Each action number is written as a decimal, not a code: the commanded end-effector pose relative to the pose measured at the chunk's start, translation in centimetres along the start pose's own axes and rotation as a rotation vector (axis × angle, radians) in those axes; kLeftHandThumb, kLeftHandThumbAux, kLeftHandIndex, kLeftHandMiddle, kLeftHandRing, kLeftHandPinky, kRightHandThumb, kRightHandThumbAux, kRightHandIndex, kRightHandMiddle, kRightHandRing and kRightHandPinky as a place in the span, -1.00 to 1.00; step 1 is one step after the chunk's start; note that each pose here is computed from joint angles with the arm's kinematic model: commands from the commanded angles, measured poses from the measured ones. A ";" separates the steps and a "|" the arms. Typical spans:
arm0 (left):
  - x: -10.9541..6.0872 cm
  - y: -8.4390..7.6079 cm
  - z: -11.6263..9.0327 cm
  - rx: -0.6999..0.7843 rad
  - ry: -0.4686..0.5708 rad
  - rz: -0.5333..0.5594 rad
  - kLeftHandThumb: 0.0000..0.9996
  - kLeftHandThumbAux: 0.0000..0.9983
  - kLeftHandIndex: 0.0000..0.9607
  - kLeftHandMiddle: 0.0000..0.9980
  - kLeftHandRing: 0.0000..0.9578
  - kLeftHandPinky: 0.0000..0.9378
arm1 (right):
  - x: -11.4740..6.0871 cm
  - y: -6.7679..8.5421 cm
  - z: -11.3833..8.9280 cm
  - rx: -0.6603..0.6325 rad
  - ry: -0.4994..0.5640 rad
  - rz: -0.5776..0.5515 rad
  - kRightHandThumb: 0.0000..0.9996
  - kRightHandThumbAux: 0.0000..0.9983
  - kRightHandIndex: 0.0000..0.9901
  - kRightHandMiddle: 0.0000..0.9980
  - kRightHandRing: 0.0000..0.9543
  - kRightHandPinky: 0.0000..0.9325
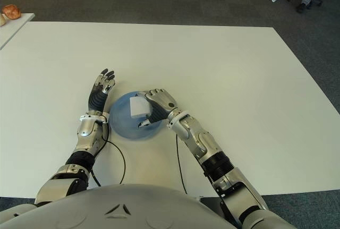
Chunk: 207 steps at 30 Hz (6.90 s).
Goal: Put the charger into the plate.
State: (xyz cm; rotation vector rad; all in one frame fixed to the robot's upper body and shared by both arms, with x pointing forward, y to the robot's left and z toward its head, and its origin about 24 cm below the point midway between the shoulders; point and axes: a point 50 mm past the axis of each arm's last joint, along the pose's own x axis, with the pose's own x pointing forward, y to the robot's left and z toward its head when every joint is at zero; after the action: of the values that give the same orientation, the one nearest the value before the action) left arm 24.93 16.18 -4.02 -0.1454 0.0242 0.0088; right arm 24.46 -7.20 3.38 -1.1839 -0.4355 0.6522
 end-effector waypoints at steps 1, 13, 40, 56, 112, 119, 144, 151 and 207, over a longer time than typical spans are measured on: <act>-2.8 0.0 -3.2 -0.042 0.175 0.020 -1.00 0.03 -0.85 -0.75 -0.81 -0.87 | 0.2 0.1 -0.1 -0.043 -0.015 0.041 -0.19 -0.37 -0.80 -0.76 -0.75 -0.73; -2.9 0.1 -3.2 -0.039 0.170 0.015 -1.00 0.05 -0.83 -0.79 -0.82 -0.80 | 0.3 0.6 -0.2 -0.014 -0.026 0.044 -0.48 -0.72 -1.00 -1.00 -1.00 -1.00; -3.0 -0.1 -3.0 -0.027 0.151 0.013 -1.00 0.14 -0.79 -0.75 -0.74 -0.68 | 0.4 0.7 -0.4 -0.044 -0.020 0.066 -0.46 -0.79 -1.00 -1.00 -1.00 -1.00; -3.0 -0.1 -3.0 -0.024 0.146 0.007 -1.00 0.18 -0.78 -0.75 -0.73 -0.66 | 0.4 0.7 -0.5 -0.055 -0.015 0.075 -0.40 -0.80 -1.00 -1.00 -1.00 -1.00; -3.5 1.6 -3.4 -0.004 0.191 0.017 -0.97 0.09 -0.86 -0.69 -0.71 -0.71 | 0.9 -0.1 -6.3 1.084 0.310 -0.678 -0.84 0.70 -0.80 -0.80 -0.85 -0.77; -3.6 1.9 -3.4 0.005 0.193 0.021 -0.99 0.11 -0.85 -0.66 -0.69 -0.70 | 0.8 1.3 -6.7 1.162 0.334 -0.665 -0.86 0.78 -0.73 -0.73 -0.78 -0.69; -3.8 2.8 -3.3 0.034 0.191 0.033 -1.00 0.12 -0.86 -0.68 -0.71 -0.75 | -1.0 6.5 -6.9 1.310 0.463 -0.526 -1.00 0.72 -0.73 -0.70 -0.73 -0.71; -3.8 3.2 -3.3 0.035 0.200 0.038 -1.00 0.12 -0.88 -0.70 -0.72 -0.75 | -1.3 7.2 -7.3 1.318 0.512 -0.484 -0.98 0.56 -0.80 -0.74 -0.78 -0.76; -3.3 4.0 -3.2 0.061 0.241 0.090 -1.00 0.12 -0.93 -0.72 -0.73 -0.71 | -0.7 8.7 -7.4 1.388 0.646 -0.311 -0.81 0.29 -1.00 -0.98 -1.00 -0.92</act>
State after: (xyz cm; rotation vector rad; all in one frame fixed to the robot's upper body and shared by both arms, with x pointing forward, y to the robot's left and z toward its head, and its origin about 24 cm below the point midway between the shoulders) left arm 24.47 19.49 -4.15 -0.0601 0.0575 0.0393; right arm 29.73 -10.56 -2.83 0.0405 0.1150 0.1621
